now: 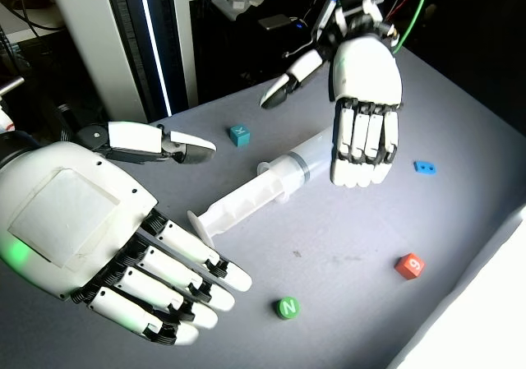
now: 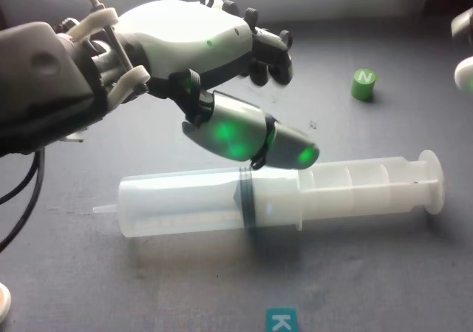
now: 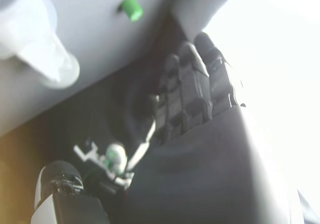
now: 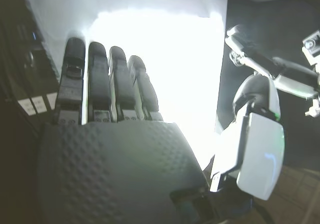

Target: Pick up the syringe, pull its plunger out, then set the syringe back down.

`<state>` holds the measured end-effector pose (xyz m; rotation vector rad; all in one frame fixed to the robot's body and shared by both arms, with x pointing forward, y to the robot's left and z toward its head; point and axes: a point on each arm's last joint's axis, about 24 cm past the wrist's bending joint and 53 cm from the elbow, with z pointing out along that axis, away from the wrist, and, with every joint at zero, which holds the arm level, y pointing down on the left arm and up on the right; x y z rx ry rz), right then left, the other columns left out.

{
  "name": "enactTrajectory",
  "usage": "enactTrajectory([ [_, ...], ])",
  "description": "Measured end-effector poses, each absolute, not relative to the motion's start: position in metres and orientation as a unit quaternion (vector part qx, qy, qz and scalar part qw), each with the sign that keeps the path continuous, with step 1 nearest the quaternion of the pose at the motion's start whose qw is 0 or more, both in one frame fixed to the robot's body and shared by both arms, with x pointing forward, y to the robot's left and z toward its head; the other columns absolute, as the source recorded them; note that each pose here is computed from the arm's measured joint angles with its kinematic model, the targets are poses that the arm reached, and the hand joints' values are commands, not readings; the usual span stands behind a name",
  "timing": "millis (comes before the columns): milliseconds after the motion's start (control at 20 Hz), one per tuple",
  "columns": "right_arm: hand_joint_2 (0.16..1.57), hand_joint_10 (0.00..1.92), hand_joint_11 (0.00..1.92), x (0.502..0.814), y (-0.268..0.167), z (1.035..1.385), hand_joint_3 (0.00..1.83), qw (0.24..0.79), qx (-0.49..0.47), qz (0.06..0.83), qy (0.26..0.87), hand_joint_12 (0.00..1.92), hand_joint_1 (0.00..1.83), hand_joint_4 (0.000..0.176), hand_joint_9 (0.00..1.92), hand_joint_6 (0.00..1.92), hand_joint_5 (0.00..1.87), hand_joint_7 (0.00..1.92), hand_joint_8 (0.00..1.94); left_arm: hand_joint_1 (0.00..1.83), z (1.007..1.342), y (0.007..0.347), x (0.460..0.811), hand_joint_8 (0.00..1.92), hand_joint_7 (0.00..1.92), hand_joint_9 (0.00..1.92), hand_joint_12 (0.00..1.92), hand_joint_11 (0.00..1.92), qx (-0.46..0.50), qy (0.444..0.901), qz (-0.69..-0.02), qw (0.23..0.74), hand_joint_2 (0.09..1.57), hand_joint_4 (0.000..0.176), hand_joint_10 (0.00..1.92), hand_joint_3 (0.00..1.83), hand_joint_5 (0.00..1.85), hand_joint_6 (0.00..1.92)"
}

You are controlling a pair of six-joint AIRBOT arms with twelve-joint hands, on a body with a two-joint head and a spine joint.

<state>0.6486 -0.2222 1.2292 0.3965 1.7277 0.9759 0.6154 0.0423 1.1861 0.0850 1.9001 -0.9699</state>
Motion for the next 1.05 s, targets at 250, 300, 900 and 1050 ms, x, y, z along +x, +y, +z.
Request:
enactTrajectory([
  [250, 1.28, 1.92, 1.91, 0.646, -0.219, 1.226, 0.02, 0.529, 0.158, 0.406, 0.728, 1.92, 0.49, 0.058, 1.91, 1.92, 1.58, 1.86, 1.94, 0.7, 1.226, 0.044, 0.613, 1.92, 1.56, 1.58, 1.92, 1.56, 0.039, 0.757, -0.421, 0.499, 1.21, 0.039, 1.92, 0.02, 1.5, 1.92],
  [300, 1.39, 1.92, 1.92, 0.646, -0.219, 1.226, 0.03, 0.529, 0.157, 0.405, 0.729, 1.92, 0.6, 0.062, 1.92, 1.92, 1.6, 1.83, 1.94, 0.94, 1.234, 0.041, 0.613, 1.92, 1.56, 1.6, 1.92, 1.61, 0.046, 0.752, -0.426, 0.5, 1.29, 0.046, 1.92, 0.02, 1.48, 1.92],
  [900, 1.46, 1.92, 1.91, 0.645, -0.217, 1.224, 0.0, 0.53, 0.147, 0.401, 0.732, 1.92, 0.84, 0.066, 1.79, 1.92, 1.52, 1.68, 1.94, 1.16, 1.272, 0.032, 0.612, 1.92, 1.54, 1.56, 1.92, 1.58, 0.077, 0.729, -0.448, 0.512, 1.29, 0.072, 1.92, 0.0, 1.52, 1.92],
  [1050, 1.45, 1.92, 1.91, 0.642, -0.213, 1.225, 0.0, 0.534, 0.13, 0.399, 0.734, 1.92, 0.85, 0.085, 1.78, 1.92, 1.51, 1.68, 1.94, 1.16, 1.27, 0.03, 0.61, 1.92, 1.54, 1.56, 1.92, 1.56, 0.085, 0.731, -0.447, 0.508, 1.29, 0.067, 1.92, 0.0, 1.52, 1.92],
])
